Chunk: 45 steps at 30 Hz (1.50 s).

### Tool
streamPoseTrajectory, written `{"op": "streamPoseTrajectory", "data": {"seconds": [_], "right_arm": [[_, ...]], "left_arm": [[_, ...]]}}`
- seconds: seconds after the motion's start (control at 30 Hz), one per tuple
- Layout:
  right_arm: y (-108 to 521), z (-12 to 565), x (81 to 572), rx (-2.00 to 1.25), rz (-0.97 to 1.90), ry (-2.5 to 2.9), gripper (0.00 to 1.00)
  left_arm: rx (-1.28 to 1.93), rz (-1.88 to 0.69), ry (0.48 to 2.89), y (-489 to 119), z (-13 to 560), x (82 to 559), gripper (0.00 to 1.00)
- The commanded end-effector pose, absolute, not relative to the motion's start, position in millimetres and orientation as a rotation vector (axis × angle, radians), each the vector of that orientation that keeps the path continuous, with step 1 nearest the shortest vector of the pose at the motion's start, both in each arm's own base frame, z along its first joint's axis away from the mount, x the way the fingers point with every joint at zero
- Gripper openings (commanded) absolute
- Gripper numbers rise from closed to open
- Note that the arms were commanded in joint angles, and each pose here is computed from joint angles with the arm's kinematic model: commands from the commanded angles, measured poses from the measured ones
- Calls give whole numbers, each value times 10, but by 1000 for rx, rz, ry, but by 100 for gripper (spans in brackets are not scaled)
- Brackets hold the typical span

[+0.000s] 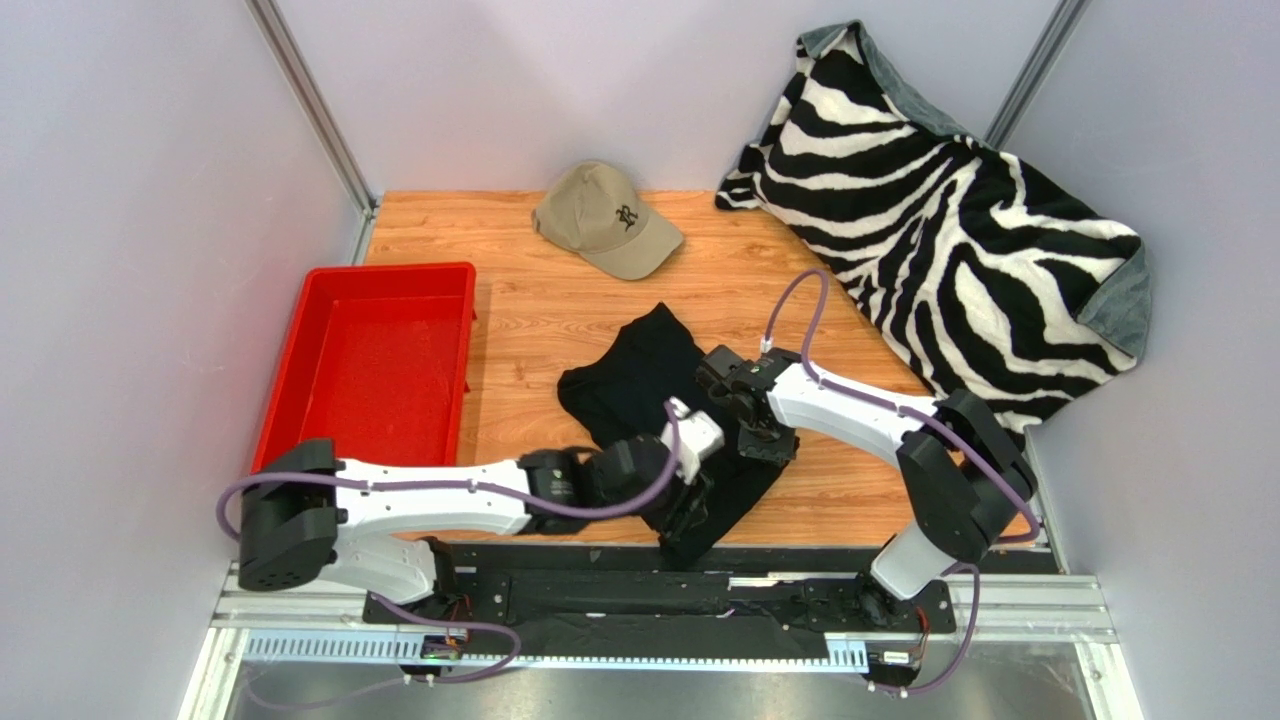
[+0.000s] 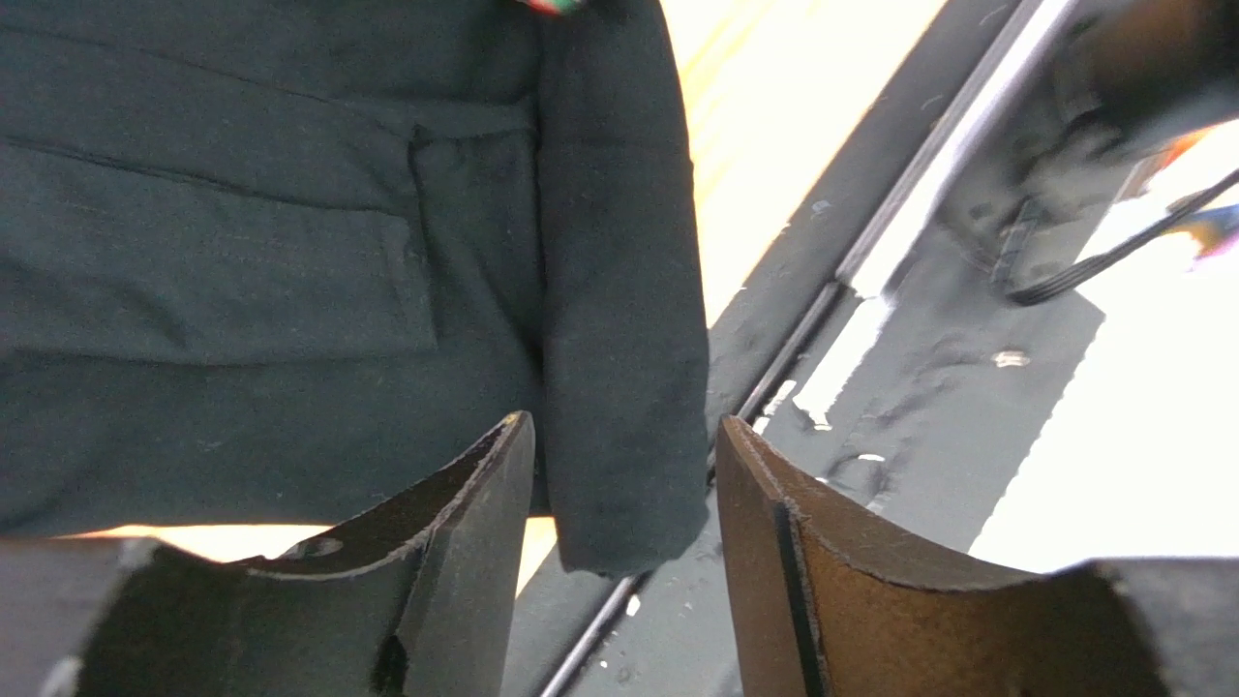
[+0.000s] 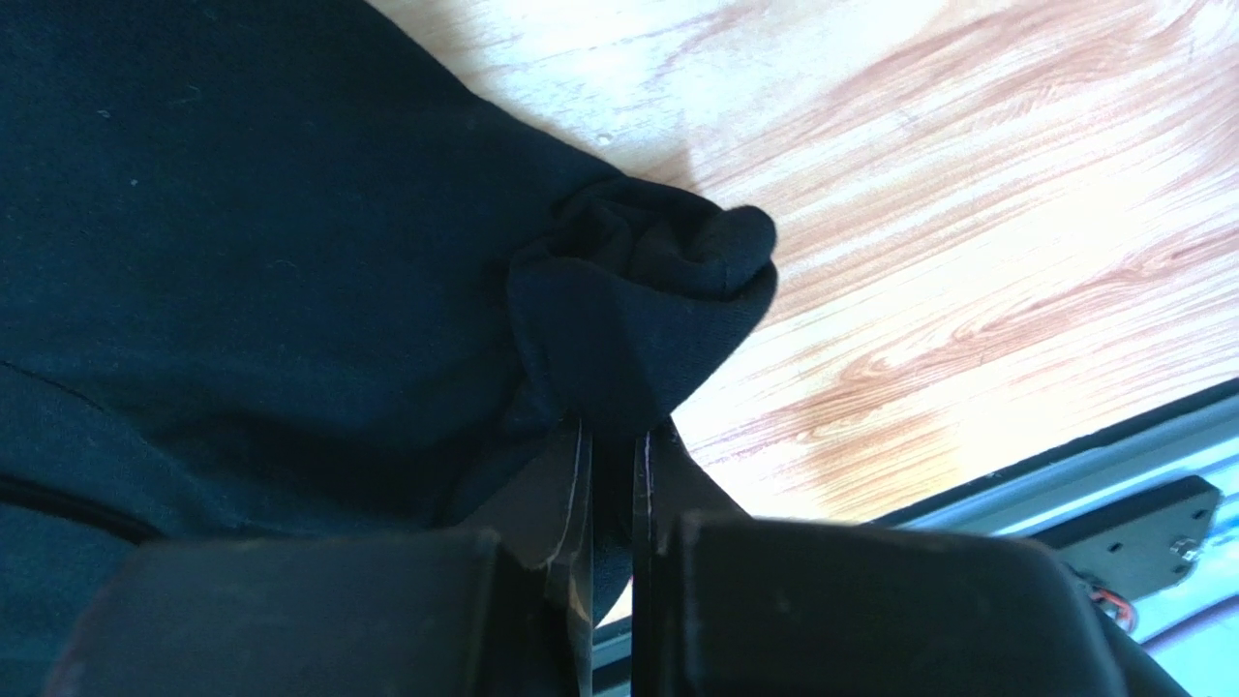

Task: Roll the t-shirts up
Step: Roll the T-shirt to the center of the board.

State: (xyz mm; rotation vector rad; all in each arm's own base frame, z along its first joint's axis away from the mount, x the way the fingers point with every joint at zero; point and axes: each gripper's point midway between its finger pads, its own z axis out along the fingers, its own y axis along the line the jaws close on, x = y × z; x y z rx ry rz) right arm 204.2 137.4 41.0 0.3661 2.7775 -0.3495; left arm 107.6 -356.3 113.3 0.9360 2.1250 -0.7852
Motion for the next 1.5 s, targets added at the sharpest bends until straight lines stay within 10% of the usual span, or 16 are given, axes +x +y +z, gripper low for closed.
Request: {"op": "streamPoseTrajectory", "data": {"seconds": [0.0, 0.8, 0.87, 1.2, 1.47], "right_arm": [[1417, 438, 2101, 326, -371, 2818, 0], [1464, 328, 2147, 330, -384, 2861, 0], [1460, 317, 2139, 332, -383, 2865, 0], [1453, 272, 2122, 332, -387, 2874, 0], [1456, 264, 2123, 331, -382, 2876, 0]], "left_arm": [[972, -361, 2034, -3551, 1032, 1241, 59], [1051, -268, 2068, -3904, 736, 960, 64], [1044, -290, 2074, -3913, 759, 944, 99], [1024, -251, 2102, -3951, 571, 961, 99], [1010, -97, 2086, -3855, 440, 1094, 81]]}}
